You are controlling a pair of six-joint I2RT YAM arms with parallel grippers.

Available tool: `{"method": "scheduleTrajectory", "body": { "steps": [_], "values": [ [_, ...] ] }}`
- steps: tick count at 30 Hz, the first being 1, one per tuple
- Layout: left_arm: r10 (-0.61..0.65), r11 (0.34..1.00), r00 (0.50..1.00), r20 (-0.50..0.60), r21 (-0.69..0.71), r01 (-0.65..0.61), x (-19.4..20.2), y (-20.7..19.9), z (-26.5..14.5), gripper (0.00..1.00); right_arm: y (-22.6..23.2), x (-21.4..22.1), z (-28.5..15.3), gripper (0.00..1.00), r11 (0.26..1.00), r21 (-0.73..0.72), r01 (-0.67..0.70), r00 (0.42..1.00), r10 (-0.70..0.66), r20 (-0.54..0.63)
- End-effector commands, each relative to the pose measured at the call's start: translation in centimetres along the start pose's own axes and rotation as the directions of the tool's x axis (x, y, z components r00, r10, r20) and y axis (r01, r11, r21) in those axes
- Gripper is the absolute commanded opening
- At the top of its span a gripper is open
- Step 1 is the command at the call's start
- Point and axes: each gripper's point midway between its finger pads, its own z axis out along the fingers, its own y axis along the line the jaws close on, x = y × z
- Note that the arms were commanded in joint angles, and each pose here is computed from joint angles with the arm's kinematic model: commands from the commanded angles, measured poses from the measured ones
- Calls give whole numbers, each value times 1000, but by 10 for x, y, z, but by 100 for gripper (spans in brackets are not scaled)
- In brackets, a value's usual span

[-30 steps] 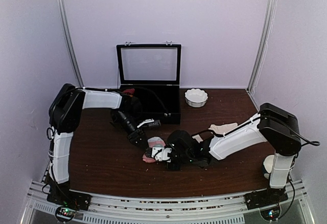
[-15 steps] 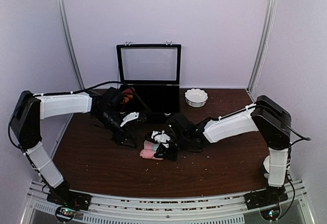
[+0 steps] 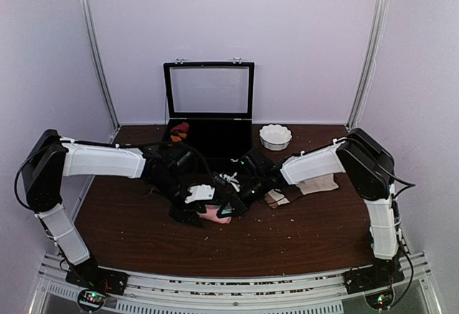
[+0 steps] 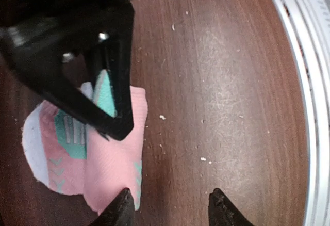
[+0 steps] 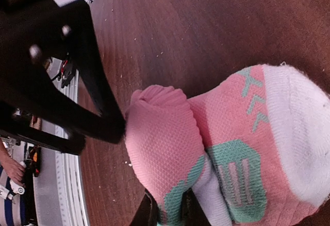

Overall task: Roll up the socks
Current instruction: Roll the sock at the center of the board.

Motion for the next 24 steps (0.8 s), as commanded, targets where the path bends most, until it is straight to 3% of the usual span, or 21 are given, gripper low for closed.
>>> {"method": "scheduleTrajectory", "body": {
  "steps": [1,13,24],
  "values": [
    [99,977,986,-131,-175,-121,0,30,18,50,-21,103,18,0,937,79,-341,897,349,-270],
    [191,946,969,-156,-235,-224,-21,35,24,49,-22,123,19,0,908,80,-412,850,415,-325],
    [153,978,988,-15,-144,-153,-52,9,2,46,-18,134,16,0,892,64,-448,852,448,-272]
  ]
}}
